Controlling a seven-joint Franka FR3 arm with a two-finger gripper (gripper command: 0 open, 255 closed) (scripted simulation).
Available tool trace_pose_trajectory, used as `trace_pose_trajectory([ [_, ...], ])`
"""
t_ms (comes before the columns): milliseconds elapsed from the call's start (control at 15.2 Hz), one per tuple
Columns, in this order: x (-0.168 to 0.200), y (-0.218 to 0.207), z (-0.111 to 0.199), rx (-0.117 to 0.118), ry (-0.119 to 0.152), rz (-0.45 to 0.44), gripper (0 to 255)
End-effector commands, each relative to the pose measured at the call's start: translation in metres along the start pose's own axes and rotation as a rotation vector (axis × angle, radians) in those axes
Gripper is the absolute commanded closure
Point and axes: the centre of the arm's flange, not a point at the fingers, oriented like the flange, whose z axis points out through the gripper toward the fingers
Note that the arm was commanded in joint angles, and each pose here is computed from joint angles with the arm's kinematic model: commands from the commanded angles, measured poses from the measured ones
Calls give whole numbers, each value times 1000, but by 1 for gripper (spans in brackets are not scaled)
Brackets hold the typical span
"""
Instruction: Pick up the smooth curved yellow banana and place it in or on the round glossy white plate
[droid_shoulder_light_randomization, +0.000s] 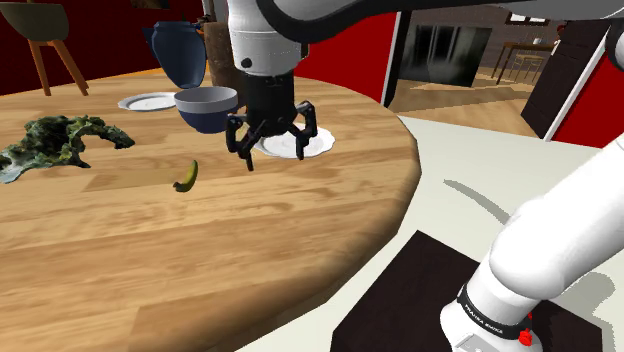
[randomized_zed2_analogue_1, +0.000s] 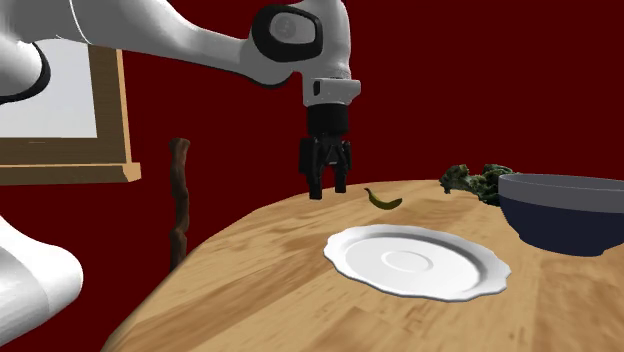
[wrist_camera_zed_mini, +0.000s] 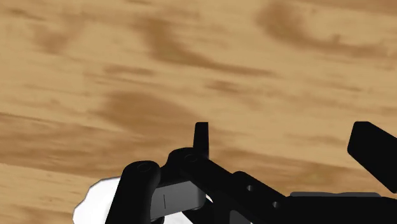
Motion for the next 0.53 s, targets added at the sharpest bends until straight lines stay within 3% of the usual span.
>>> trace_pose_trajectory([
  [0, 7, -24, -4, -1, -6, 53, 0],
  [462, 36, -113, -8, -9, -24, 215, 0],
])
